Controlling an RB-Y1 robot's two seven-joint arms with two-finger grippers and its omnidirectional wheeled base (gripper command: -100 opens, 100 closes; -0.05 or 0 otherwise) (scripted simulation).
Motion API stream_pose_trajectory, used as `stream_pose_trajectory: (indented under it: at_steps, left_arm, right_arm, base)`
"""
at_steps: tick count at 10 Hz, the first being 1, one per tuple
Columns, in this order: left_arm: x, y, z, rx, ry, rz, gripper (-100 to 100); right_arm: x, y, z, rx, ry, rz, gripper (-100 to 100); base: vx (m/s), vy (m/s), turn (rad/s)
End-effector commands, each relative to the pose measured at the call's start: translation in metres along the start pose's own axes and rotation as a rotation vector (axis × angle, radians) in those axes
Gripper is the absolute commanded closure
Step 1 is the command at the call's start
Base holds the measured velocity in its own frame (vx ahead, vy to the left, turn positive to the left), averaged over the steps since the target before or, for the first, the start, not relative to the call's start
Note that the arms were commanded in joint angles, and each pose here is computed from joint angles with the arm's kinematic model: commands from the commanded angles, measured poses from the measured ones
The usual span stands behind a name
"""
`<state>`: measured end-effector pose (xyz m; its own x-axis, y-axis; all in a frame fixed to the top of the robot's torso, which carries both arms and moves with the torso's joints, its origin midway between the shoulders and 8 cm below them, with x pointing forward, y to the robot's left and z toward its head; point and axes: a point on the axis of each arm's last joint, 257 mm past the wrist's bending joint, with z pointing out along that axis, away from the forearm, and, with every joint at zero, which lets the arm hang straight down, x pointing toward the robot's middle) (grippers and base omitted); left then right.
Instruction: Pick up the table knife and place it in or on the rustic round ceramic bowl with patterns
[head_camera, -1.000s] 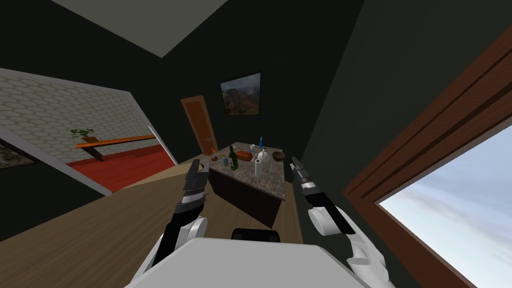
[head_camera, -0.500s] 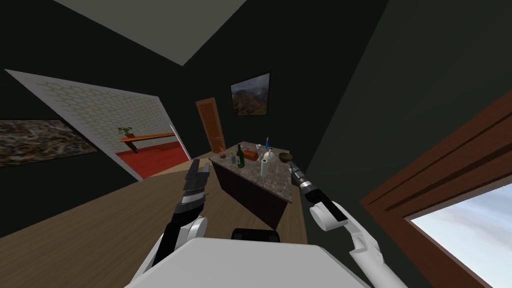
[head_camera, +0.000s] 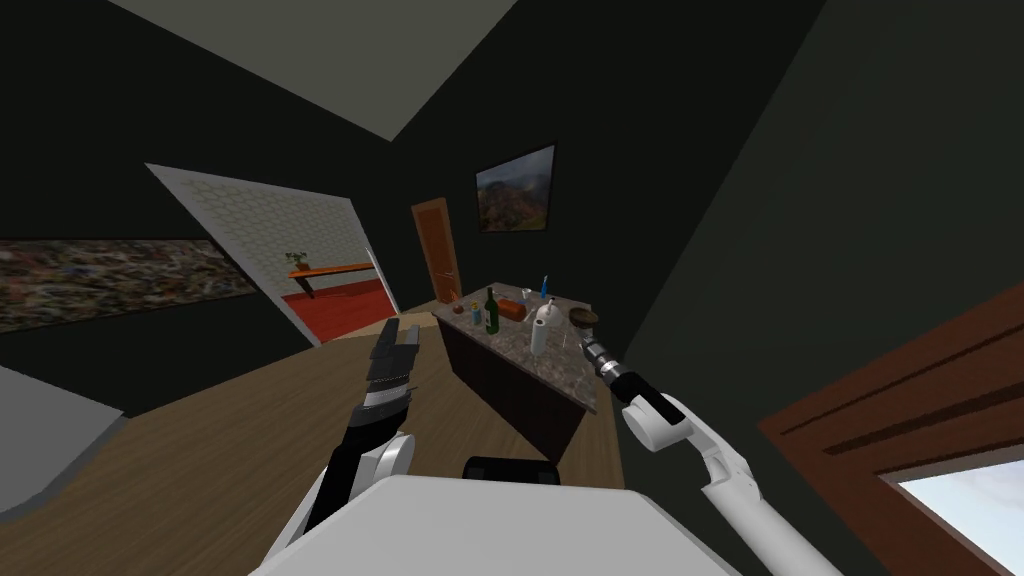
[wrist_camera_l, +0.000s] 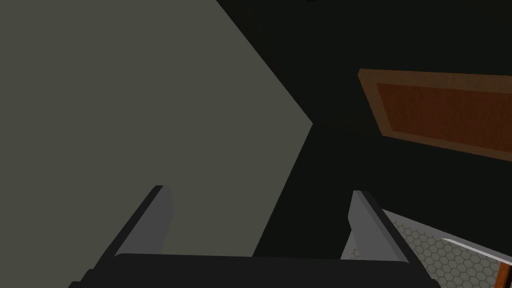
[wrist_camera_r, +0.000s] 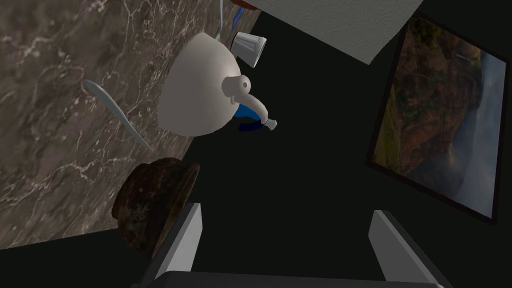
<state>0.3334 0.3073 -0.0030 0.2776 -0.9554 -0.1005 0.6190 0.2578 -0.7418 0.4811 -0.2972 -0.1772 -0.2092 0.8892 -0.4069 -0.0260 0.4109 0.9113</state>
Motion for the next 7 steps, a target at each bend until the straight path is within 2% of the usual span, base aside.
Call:
stream_pose_trajectory:
  at_steps: [1, 2, 3, 4, 5, 6, 7]
  left_arm:
    - [0.000, 0.000, 0.000, 0.000, 0.000, 0.000, 0]
    - [0.000, 0.000, 0.000, 0.000, 0.000, 0.000, 0]
    - [0.000, 0.000, 0.000, 0.000, 0.000, 0.000, 0]
    - [0.000, 0.000, 0.000, 0.000, 0.000, 0.000, 0]
    - [0.000, 0.000, 0.000, 0.000, 0.000, 0.000, 0]
    - [0.000, 0.000, 0.000, 0.000, 0.000, 0.000, 0]
    - [0.000, 0.000, 0.000, 0.000, 0.000, 0.000, 0]
  right_arm:
    - [-0.003, -0.031, 0.002, 0.090, 0.029, -0.015, -100]
    - [-0.005, -0.037, 0.001, 0.112, 0.033, -0.030, -100]
    - [-0.010, -0.056, 0.002, 0.175, 0.049, -0.046, -100]
    - [-0.012, -0.058, 0.001, 0.183, 0.051, -0.052, -100]
    - [-0.017, -0.079, 0.001, 0.251, 0.065, -0.066, -100]
    - [-0.019, -0.079, 0.001, 0.253, 0.065, -0.075, -100]
    - [-0.029, -0.098, -0.001, 0.319, 0.076, -0.097, -100]
  base:
    - [-0.015, 0.029, 0.326]
    - [-0.006, 0.017, 0.130]
    - [-0.004, 0.022, 0.208]
    - [-0.003, 0.013, 0.110]
    - [-0.003, 0.020, 0.184]
    - [-0.003, 0.013, 0.140]
    - [-0.004, 0.016, 0.234]
